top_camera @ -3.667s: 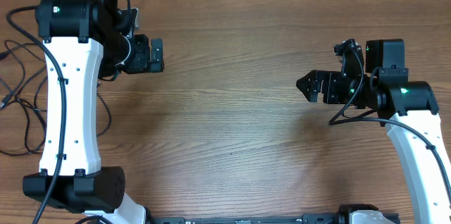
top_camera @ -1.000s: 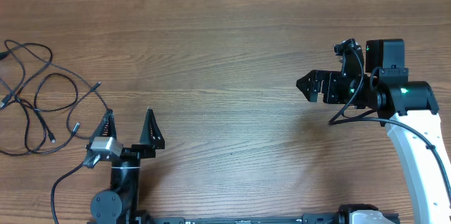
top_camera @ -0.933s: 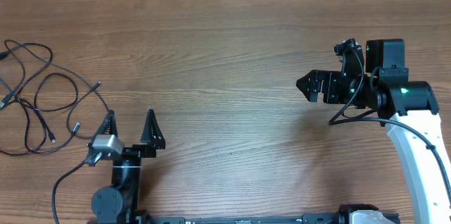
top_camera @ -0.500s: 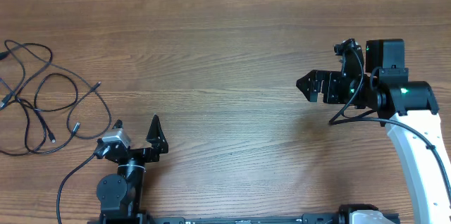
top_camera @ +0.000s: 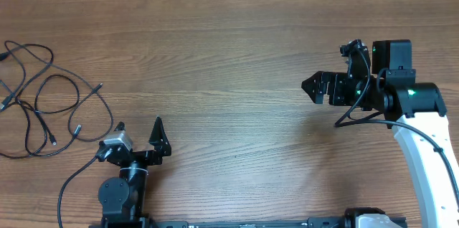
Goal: Untangle cables
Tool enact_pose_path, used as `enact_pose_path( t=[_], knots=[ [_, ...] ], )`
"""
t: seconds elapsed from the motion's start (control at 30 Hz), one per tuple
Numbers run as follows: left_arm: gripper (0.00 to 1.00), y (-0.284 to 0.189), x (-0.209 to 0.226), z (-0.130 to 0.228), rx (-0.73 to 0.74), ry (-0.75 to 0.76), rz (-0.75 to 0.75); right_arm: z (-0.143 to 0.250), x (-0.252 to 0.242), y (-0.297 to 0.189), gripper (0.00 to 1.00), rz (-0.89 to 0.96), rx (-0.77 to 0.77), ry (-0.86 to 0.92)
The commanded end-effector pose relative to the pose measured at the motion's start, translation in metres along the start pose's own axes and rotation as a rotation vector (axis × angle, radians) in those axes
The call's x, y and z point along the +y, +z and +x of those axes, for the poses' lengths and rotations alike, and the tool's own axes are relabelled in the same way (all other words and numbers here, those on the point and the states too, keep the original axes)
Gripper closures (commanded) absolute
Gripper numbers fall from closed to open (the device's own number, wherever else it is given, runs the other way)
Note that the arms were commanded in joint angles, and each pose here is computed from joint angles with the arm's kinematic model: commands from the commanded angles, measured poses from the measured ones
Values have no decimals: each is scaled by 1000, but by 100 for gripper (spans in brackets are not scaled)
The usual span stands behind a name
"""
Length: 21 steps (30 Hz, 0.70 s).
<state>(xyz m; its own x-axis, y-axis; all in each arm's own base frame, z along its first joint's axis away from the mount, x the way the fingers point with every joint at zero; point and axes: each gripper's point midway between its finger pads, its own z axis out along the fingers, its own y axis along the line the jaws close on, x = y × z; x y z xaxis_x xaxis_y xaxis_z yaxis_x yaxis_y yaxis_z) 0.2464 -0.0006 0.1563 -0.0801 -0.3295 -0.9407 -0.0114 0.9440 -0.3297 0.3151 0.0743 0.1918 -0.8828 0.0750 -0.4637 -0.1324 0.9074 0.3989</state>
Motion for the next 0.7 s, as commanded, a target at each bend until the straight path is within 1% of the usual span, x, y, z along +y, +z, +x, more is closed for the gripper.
enact_pose_path(
  t=[0.0,0.5,0.63,0.67],
  knots=[
    [0,0,3,-1,-7,23,-13,-11,3,-9,0,4,-41,-23],
    [0,0,3,0,-7,23,-13,-12,4,-10,0,3,-45,-25],
    [0,0,3,-1,-7,23,-13,-15,8,-24,0,11,-93,-46],
    [0,0,3,-1,-7,23,-13,-17,11,-34,0,20,-128,-60]
  ],
)
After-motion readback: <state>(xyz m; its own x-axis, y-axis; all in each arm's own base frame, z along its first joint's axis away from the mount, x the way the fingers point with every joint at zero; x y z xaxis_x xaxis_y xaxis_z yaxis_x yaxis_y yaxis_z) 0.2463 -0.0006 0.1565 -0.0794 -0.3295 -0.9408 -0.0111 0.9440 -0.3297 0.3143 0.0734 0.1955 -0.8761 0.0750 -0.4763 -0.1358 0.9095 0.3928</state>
